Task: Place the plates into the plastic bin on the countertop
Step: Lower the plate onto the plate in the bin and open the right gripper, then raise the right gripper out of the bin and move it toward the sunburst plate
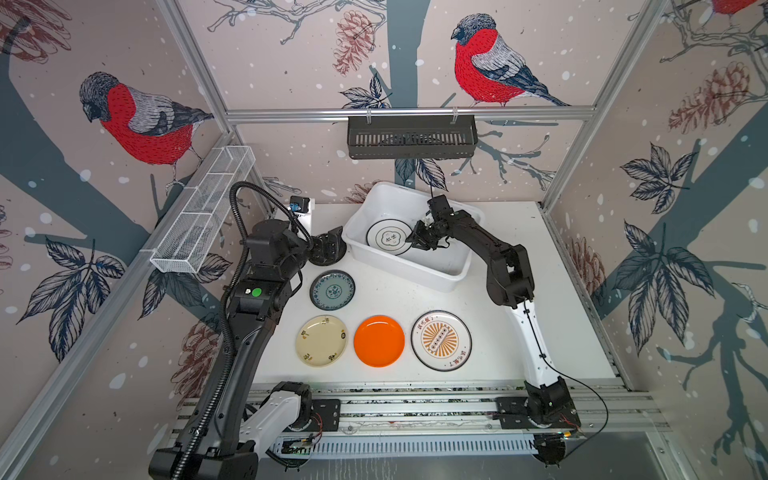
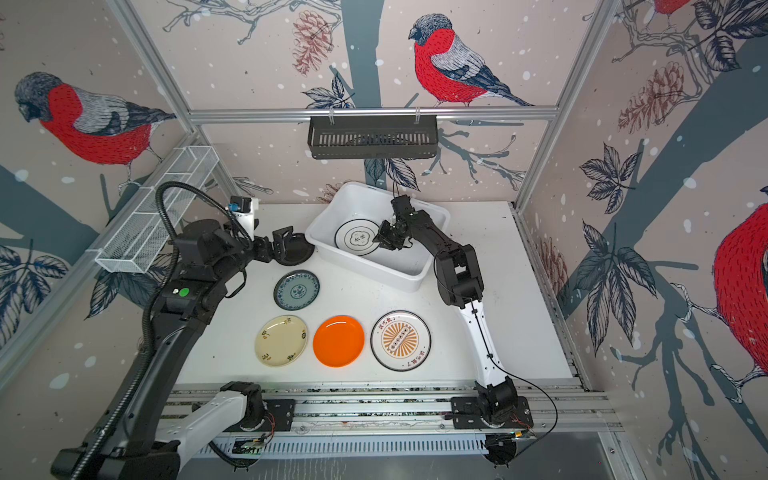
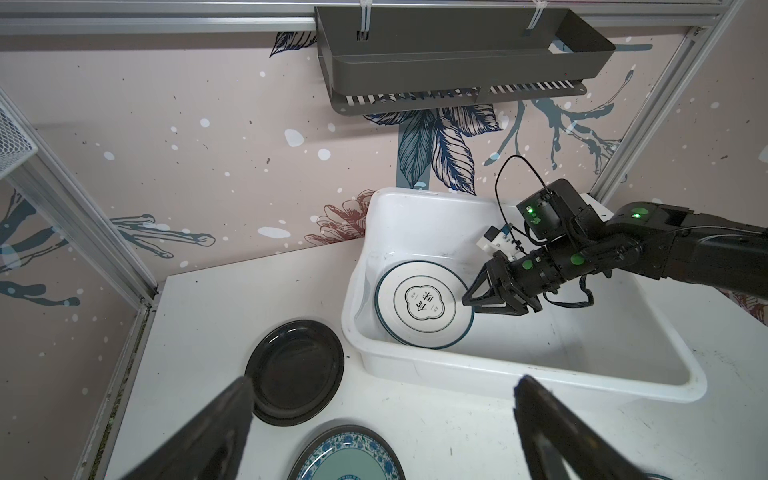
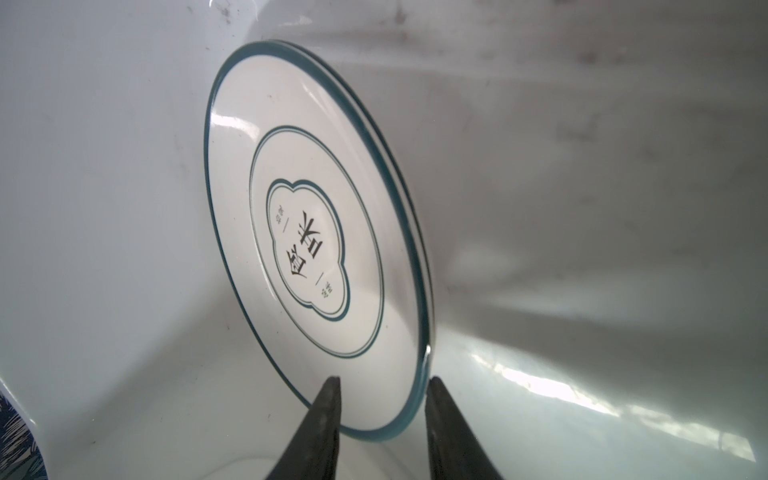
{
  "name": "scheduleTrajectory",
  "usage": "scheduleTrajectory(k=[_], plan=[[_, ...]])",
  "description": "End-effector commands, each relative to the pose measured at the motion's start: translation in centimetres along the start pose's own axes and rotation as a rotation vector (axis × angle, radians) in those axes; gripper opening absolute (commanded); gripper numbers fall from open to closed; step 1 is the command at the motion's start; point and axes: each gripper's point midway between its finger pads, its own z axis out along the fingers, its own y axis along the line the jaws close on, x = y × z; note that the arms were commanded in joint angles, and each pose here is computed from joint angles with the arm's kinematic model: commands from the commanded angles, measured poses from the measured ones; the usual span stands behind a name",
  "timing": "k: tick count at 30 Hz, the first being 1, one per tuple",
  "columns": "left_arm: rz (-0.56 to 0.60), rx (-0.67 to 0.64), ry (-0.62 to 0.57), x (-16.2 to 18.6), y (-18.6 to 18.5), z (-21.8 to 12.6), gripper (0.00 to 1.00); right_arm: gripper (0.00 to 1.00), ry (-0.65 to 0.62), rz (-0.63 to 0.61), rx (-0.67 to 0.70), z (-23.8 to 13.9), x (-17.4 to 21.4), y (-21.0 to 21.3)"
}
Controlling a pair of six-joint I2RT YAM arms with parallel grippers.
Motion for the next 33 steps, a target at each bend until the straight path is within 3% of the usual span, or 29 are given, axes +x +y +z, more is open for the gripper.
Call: scheduleTrajectory(k=[1, 14, 17, 20, 26, 33], plan=[[0.001, -0.001, -0.029, -0.8, 0.0, -0.2, 0.97, 0.37, -0.02, -0.02, 0.012, -0.8, -0.3, 0.3], [0.034, 0.0, -0.022, -0.5, 0.0, -0.2, 0.97, 0.39, -0.067, -0.031, 0.026, -2.6, -1.3, 1.0], [0.041, 0.006, -0.019, -0.4, -0.1, -0.1, 0.97, 0.38, -0.1, -0.035, 0.08, -4.0, -2.0, 0.8], [0.053, 0.014, -0.021, -0.4, -0.2, 0.0, 0.97, 0.38, -0.156, -0.091, 0.093, -7.1, -2.6, 2.6], [0.095, 0.057, -0.019, -0.3, -0.8, 0.8, 0.97, 0.38, -0.219, -0.221, -0.028, -14.6, -1.8, 7.8], [0.136, 0.176, -0.013, -0.4, -2.7, 1.5, 0.97, 0.38, -0.253, -0.37, -0.153, -23.9, 4.5, 9.9]])
